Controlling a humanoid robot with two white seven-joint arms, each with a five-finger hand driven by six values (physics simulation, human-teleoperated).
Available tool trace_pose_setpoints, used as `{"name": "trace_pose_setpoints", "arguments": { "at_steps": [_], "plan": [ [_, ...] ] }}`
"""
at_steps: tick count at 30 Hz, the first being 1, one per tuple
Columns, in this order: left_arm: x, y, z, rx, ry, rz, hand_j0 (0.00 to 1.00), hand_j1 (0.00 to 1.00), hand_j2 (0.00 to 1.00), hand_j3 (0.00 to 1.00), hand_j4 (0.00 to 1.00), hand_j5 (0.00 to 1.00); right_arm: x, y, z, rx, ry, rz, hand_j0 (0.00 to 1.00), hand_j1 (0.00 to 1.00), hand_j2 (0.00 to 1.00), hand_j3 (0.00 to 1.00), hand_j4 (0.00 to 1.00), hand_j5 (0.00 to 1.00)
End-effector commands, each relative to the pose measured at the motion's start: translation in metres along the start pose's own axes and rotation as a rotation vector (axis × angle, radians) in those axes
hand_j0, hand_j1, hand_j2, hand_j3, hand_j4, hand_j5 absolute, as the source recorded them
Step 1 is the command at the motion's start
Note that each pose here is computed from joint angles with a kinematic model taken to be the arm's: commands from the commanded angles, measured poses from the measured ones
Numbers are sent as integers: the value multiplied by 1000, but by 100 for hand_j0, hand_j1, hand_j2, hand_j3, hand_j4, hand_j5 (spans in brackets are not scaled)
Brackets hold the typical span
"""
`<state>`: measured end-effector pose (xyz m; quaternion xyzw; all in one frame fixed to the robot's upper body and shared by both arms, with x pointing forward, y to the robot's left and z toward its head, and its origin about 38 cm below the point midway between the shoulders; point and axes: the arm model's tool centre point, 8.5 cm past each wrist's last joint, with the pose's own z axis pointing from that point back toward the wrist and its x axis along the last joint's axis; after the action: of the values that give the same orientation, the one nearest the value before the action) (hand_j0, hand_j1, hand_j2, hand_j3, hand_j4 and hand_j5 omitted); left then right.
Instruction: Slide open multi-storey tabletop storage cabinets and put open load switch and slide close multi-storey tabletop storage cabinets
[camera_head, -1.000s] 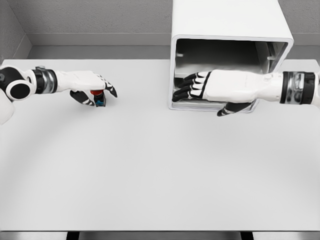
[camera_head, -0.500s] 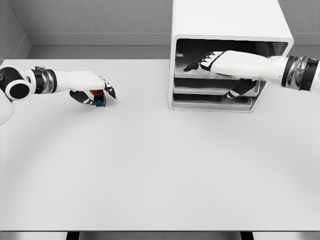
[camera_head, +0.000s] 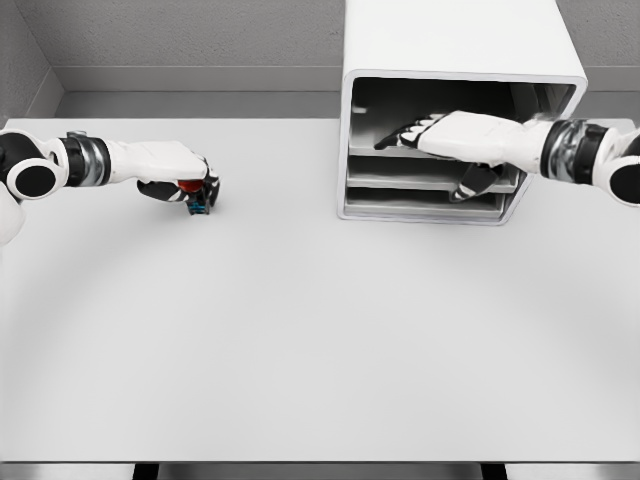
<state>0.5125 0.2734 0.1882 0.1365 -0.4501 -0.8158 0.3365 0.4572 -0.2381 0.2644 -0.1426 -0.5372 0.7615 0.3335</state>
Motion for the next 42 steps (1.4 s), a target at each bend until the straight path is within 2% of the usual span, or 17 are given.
{"name": "trace_pose_setpoints", "arguments": {
  "at_steps": [1, 7, 11, 19, 25, 30, 34, 37, 38, 42],
  "plan": [
    [0, 0, 0, -3, -1, 1, 35, 35, 35, 35, 35, 35, 6, 3, -3, 14, -14, 17, 100, 100, 100, 100, 100, 100],
    [3, 5, 2, 6, -8, -14, 35, 35, 35, 35, 35, 35, 21, 1, 4, 13, -49, 58, 100, 100, 100, 100, 100, 100],
    [3, 8, 17, 13, -3, -44, 35, 35, 35, 35, 35, 35, 32, 3, 15, 19, -76, 97, 100, 100, 100, 100, 100, 100],
    [16, 22, 34, 46, -35, -100, 35, 35, 35, 35, 35, 35, 43, 5, 27, 30, -133, 149, 100, 100, 100, 100, 100, 100],
    [26, 26, 35, 60, -63, -116, 35, 35, 35, 35, 35, 35, 39, 16, 43, 66, -155, 185, 100, 100, 100, 100, 100, 100],
    [30, 30, 49, 72, -75, -135, 35, 35, 35, 35, 35, 35, 35, 15, 58, 47, -177, 184, 100, 100, 100, 100, 100, 100],
    [37, 34, 52, 88, -98, -143, 35, 35, 35, 35, 35, 35, 38, 17, 61, 53, -214, 209, 100, 100, 100, 100, 100, 100],
    [45, 38, 57, 97, -122, -155, 35, 35, 35, 35, 35, 35, 34, -2, 77, -7, -208, 245, 100, 100, 100, 100, 100, 100],
    [43, 37, 61, 93, -113, -155, 35, 35, 35, 35, 35, 35, 35, -7, 86, -35, -233, 237, 100, 100, 100, 100, 100, 100],
    [48, 40, 59, 95, -125, -170, 35, 35, 35, 35, 35, 35, 22, -26, 121, -118, -179, 210, 100, 100, 100, 100, 100, 100]
  ]
}}
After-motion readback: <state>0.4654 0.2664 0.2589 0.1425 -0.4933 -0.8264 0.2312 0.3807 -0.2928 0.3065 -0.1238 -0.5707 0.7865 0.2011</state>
